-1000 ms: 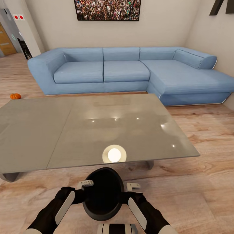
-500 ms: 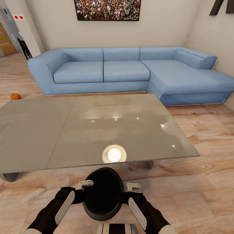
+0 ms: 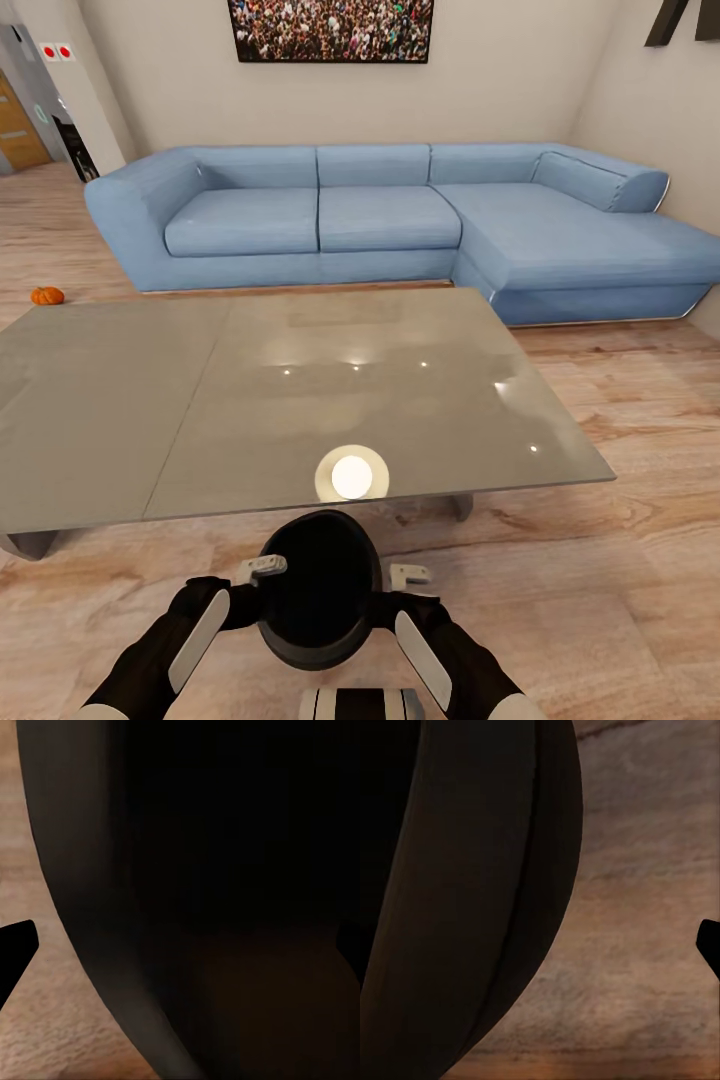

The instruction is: Place each of the two pumpkins and all three candles from the living room inside a cabinet in the living room (use any cabinet), then make sure every cabinet is closed, and position the cauldron so it is next to a table in the living room.

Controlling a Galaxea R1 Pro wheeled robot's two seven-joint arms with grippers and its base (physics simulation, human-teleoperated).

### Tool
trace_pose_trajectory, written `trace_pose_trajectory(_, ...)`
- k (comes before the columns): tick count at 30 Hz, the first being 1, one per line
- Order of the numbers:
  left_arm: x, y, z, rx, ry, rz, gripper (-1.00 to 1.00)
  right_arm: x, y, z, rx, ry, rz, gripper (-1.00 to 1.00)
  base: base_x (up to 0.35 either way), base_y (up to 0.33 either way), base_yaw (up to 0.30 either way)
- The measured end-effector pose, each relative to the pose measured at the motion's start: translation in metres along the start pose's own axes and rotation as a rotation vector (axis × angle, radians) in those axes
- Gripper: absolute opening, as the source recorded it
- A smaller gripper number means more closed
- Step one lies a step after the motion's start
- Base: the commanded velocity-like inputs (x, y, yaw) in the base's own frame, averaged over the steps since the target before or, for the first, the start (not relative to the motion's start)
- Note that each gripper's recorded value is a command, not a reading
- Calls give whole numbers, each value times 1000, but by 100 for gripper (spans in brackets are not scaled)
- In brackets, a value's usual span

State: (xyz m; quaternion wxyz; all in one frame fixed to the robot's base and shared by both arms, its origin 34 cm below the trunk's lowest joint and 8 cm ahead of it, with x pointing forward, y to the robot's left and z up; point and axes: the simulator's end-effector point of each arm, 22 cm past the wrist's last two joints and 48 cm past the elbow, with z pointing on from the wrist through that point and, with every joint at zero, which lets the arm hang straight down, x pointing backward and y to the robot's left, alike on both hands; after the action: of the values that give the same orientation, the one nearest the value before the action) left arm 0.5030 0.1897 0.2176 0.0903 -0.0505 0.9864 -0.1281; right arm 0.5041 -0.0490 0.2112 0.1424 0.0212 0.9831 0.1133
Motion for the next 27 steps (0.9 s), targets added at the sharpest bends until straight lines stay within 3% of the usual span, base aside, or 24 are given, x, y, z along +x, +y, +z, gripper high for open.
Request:
trace_pose_trajectory(12,0,0,0,1,0,0,100,0,0,0,0,1,0,100,0,0,0)
trace_pose_trajectory(27,-21,-9,-23,8,-59,15,100,-23,6,-21,-1,-57,-15,100,0,0,0)
